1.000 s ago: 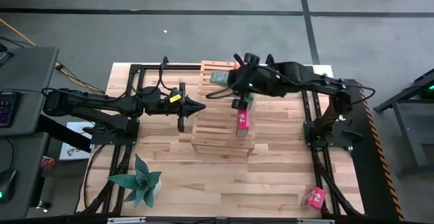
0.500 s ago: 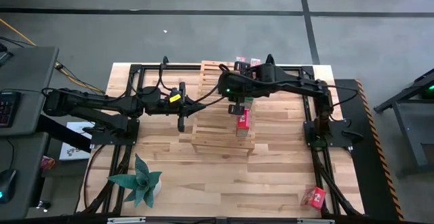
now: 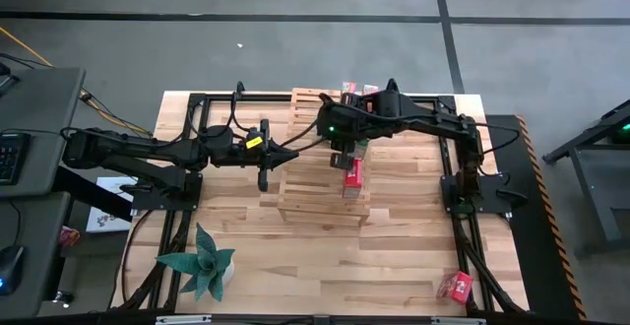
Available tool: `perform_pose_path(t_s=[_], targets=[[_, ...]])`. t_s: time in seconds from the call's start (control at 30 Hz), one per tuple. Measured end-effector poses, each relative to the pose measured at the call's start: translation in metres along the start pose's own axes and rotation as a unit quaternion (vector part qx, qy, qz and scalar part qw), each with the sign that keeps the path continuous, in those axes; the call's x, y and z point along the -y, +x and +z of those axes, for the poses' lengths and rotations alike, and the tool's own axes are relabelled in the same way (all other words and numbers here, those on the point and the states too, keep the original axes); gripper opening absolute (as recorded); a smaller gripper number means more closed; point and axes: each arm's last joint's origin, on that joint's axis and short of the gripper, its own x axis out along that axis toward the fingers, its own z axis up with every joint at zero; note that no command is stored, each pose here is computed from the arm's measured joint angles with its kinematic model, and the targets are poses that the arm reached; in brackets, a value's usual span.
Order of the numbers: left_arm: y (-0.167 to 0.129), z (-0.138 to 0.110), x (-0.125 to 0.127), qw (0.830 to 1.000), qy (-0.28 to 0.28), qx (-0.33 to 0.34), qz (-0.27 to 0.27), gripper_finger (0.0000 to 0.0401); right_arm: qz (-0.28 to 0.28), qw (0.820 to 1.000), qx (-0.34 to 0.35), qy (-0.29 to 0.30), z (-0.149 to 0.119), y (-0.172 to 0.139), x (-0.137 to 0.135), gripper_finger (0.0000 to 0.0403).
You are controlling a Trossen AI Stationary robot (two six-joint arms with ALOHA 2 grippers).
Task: Stack cereal on shelf
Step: Put the green cereal box on the shelf aligned with the green cereal box
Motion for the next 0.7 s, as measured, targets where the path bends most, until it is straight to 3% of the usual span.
perform_pose_path(t_s=[0.7], targets=[[0.0,-0.002,0.0,1.0,0.0,-0.01,0.0,0.0,0.015,0.997,-0.009,0.078,-0.001,0.007,0.021,0.012]])
